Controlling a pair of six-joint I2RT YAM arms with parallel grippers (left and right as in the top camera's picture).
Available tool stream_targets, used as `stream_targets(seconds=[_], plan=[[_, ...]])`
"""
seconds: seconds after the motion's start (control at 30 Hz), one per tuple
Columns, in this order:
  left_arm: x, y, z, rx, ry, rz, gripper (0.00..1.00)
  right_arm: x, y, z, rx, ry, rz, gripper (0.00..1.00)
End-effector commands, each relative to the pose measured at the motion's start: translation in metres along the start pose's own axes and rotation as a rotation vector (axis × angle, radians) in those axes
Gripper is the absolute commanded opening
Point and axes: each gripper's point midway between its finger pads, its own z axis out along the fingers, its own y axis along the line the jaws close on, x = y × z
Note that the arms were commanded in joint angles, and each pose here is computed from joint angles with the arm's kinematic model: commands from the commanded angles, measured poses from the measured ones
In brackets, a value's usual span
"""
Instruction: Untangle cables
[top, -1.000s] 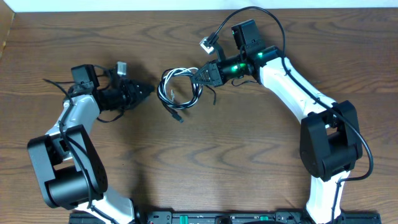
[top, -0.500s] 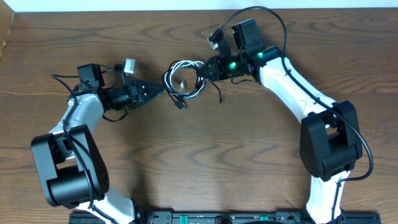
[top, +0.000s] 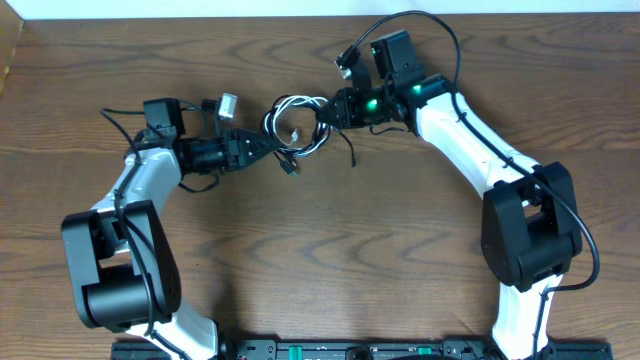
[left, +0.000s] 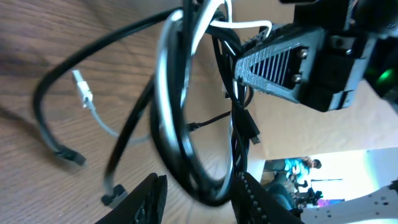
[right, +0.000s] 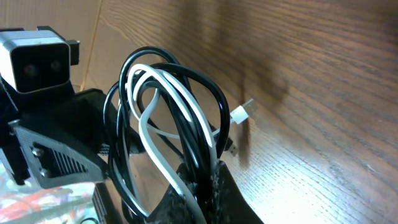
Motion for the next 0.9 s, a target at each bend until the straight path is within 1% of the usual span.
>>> stream_targets(seconds=[0.0,0.1,0.13,0.2,0.23,0.27,0.37,0.5,0.53,0.57,0.6,0.67,0.7,0.87], plan=[[0.0,-0.005,0.009,-0.011,0.016,0.066,0.38,0.002,0.015,0.0,-0.028,0.007,0.01,0.01],[0.0,-0.007,0.012,-0.008,0.022,0.079,0.37,0.003,0.016,0.002,-0.03,0.01,0.009,0.01],[0.0,-0.006,0.012,-0.015,0.022,0.079,0.32,0.003,0.016,0.002,-0.03,0.011,0.012,0.01],[0.0,-0.002,0.012,-0.04,0.021,0.079,0.15,0.003,0.016,0.002,-0.03,0.011,0.012,0.01],[0.0,0.0,0.012,-0.051,0.02,0.079,0.09,0.003,0.016,0.001,-0.029,0.011,0.013,0.01],[0.0,0.002,0.012,-0.06,0.02,0.079,0.08,0.004,0.015,0.001,-0.028,0.012,0.015,0.01],[-0.001,0.002,0.012,-0.06,0.019,0.088,0.08,0.004,0.015,0.001,-0.027,0.013,0.016,0.01],[-0.001,0.002,0.012,-0.059,0.021,0.147,0.07,0.003,0.012,0.001,-0.012,0.009,0.018,0.02],[-0.001,0.002,0.012,-0.059,0.022,0.155,0.07,0.003,0.012,0.001,-0.01,0.008,0.018,0.1],[-0.001,0.002,0.012,-0.059,0.022,0.161,0.07,0.003,0.012,0.001,-0.01,0.008,0.018,0.25],[-0.001,0.003,0.012,-0.063,0.022,0.161,0.08,0.003,0.012,0.001,-0.01,0.008,0.019,0.35],[-0.001,0.006,0.011,-0.082,0.022,0.159,0.07,0.002,0.011,-0.001,-0.02,0.008,0.022,0.43],[0.0,0.007,0.011,-0.089,0.023,0.157,0.08,0.002,0.014,-0.005,-0.054,0.015,0.028,0.47],[-0.001,0.008,0.011,-0.093,0.023,0.158,0.08,0.003,0.027,-0.021,-0.206,0.052,0.061,0.48]])
